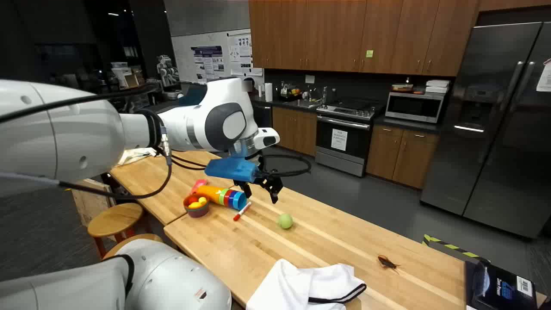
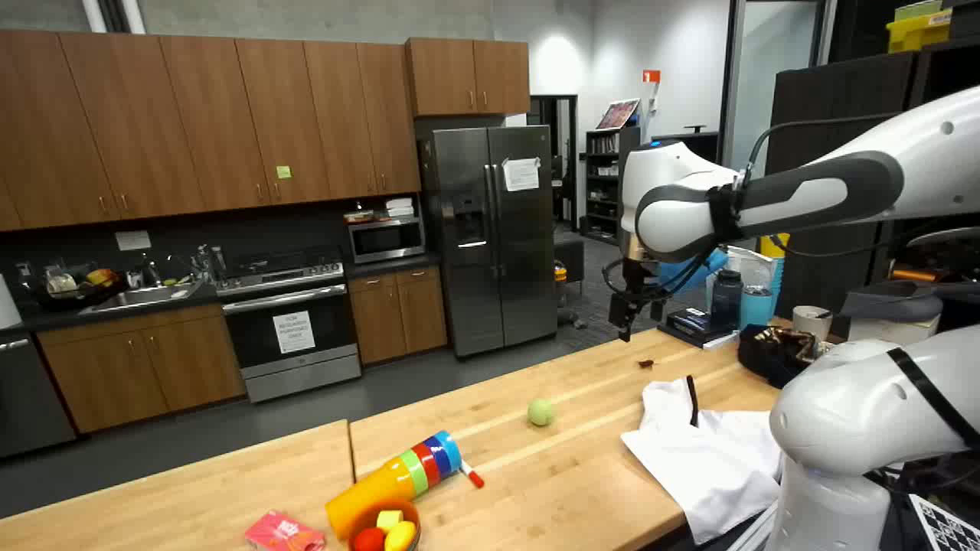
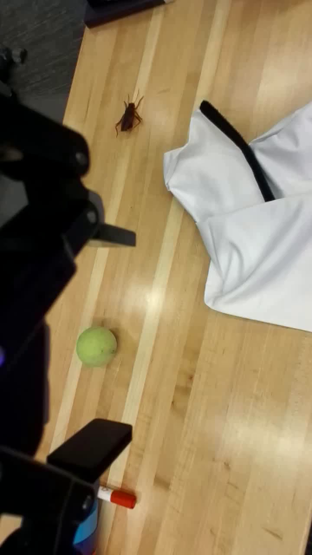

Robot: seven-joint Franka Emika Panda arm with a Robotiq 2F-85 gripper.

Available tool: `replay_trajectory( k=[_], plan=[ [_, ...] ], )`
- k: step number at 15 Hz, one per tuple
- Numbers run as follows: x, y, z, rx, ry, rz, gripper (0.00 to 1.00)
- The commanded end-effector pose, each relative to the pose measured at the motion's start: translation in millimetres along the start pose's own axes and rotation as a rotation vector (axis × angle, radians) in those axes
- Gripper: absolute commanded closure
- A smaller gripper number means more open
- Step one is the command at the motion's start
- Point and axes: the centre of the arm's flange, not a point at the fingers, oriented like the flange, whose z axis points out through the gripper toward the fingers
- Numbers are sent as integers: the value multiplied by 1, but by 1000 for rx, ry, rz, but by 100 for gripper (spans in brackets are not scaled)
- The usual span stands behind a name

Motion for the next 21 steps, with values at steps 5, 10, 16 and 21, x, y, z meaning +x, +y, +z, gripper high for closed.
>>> replay_trajectory(
  k=[5,10,16,21],
  plan=[
    [0,0,0,0,0,0,0],
    [0,0,0,0,0,0,0],
    [36,-38,8,45,-52,-155,0],
    [76,-85,6,100,-9,-302,0]
  ],
)
